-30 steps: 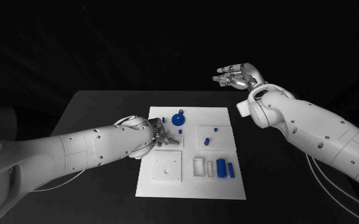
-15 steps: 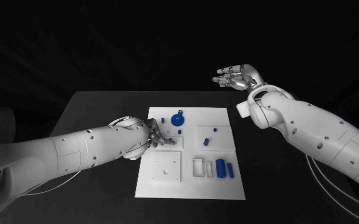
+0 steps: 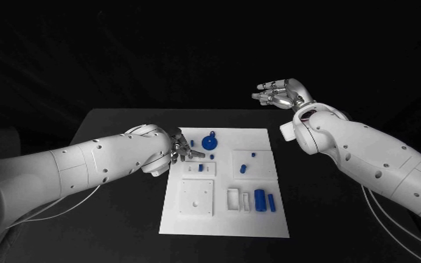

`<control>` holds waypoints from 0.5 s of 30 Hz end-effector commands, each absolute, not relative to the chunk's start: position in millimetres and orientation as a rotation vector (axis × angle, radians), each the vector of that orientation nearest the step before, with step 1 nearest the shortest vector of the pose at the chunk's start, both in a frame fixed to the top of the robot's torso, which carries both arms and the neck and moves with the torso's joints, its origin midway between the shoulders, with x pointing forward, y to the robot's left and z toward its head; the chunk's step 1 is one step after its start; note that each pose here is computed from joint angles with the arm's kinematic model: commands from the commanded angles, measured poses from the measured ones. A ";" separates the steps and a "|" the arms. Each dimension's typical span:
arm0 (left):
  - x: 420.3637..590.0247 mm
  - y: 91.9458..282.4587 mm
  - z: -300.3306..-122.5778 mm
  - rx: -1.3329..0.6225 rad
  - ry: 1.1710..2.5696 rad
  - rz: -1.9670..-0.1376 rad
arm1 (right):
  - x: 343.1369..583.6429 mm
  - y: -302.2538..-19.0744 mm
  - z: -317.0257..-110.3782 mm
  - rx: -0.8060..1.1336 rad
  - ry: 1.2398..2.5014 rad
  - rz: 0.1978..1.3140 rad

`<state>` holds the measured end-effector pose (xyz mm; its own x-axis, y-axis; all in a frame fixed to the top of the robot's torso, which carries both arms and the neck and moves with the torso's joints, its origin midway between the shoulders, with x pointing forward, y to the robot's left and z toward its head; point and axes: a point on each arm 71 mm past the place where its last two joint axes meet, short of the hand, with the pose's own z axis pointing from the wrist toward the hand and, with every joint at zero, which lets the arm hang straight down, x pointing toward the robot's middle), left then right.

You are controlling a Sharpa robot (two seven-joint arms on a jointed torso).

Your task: Assemble the parts on the task board

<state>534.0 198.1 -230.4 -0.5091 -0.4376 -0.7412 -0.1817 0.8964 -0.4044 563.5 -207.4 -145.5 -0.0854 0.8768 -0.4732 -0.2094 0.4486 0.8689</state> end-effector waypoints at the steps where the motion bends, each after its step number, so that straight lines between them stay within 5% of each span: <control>1: 539.2 199.2 -221.7 -0.481 2.143 -0.388 | 563.5 -206.9 -145.7 0.647 1.360 1.036; 15: 572.3 215.0 -202.1 -0.495 2.123 -0.334 | 564.4 -208.0 -147.2 0.655 1.367 1.048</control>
